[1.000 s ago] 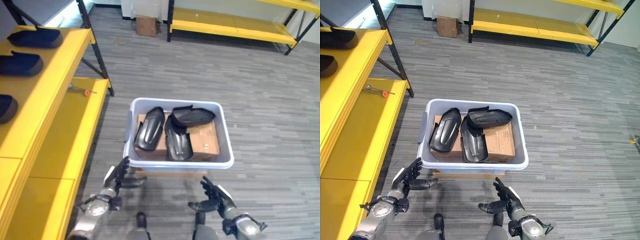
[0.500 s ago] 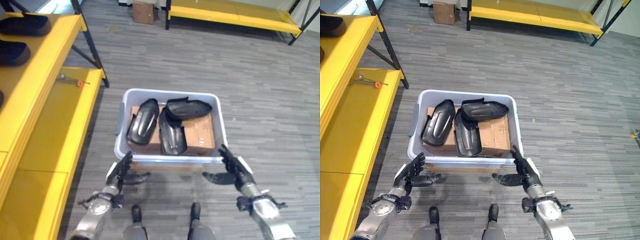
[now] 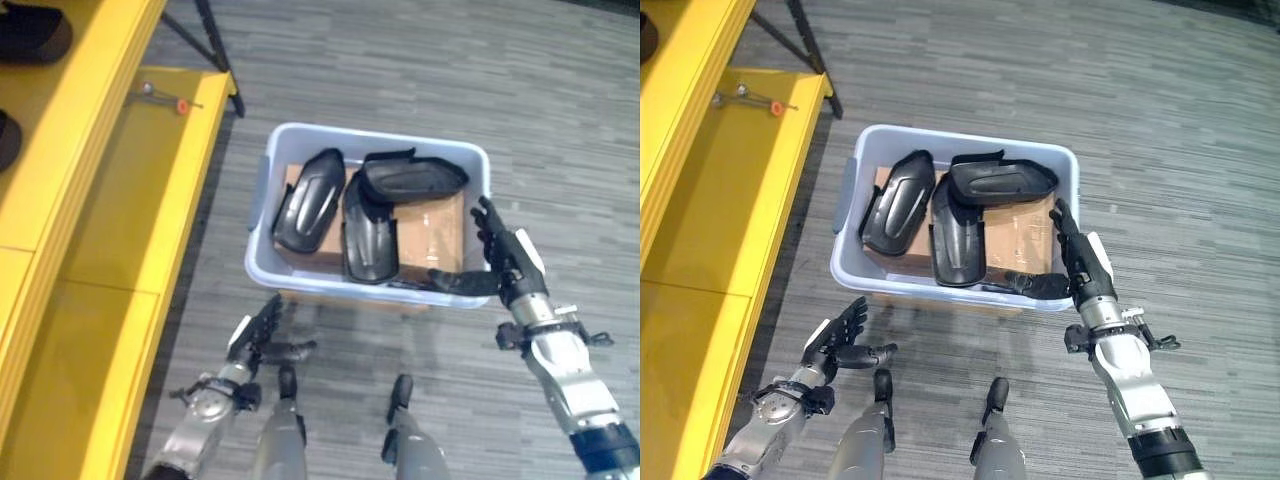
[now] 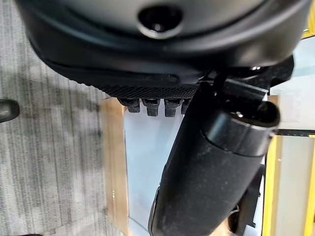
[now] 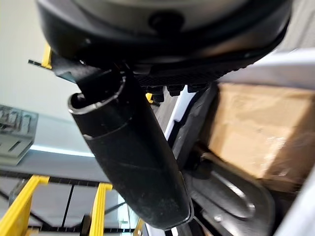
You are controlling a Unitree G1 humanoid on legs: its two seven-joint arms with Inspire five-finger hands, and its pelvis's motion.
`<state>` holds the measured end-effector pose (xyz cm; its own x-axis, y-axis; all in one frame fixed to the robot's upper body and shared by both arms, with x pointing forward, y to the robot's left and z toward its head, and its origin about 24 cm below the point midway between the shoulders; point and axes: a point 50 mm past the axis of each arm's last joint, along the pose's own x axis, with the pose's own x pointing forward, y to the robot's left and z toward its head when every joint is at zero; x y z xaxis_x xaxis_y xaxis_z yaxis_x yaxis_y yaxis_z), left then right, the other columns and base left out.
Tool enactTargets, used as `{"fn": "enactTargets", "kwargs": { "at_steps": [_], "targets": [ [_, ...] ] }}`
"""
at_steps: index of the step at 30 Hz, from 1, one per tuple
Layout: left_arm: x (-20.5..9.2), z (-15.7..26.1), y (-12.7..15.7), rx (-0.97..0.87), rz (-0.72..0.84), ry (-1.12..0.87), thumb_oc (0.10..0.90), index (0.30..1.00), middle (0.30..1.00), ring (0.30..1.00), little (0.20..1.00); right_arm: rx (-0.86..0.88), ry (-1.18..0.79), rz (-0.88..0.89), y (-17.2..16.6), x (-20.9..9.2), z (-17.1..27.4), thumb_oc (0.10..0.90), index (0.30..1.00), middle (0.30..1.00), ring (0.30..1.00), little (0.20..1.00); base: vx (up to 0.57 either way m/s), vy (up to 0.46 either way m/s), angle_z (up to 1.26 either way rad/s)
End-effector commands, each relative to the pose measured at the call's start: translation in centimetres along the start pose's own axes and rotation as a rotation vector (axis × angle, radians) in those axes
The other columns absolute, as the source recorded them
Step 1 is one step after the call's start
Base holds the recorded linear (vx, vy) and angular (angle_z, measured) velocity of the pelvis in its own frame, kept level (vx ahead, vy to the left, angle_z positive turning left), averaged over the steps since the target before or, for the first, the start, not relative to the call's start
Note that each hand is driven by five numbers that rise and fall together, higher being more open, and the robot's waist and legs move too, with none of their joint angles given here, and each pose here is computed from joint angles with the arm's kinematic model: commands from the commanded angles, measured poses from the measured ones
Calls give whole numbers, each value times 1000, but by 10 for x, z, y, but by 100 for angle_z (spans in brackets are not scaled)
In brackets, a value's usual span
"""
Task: Move parts from the plastic box to the shelf.
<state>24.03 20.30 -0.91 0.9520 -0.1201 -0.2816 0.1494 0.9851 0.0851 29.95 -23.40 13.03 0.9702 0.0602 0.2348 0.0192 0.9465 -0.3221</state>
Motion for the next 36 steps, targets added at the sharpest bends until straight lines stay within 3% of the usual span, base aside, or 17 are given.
{"fn": "enactTargets", "kwargs": {
  "at_steps": [1,22,36],
  "targets": [
    [4,34,1,-14,-21,-178,900,1000,1000,1000,1000,-76,-290,-131,-26,20,62,900,1000,1000,1000,1000,-21,15,9],
    [13,54,-7,-30,-28,-231,900,1000,1000,1000,1000,-147,-492,-275,-25,92,162,900,1000,1000,1000,1000,-7,9,3],
    [19,69,-8,-53,-4,-273,900,1000,1000,1000,1000,-42,-344,-352,-24,140,184,900,1000,1000,1000,1000,0,12,0]
  ]
}}
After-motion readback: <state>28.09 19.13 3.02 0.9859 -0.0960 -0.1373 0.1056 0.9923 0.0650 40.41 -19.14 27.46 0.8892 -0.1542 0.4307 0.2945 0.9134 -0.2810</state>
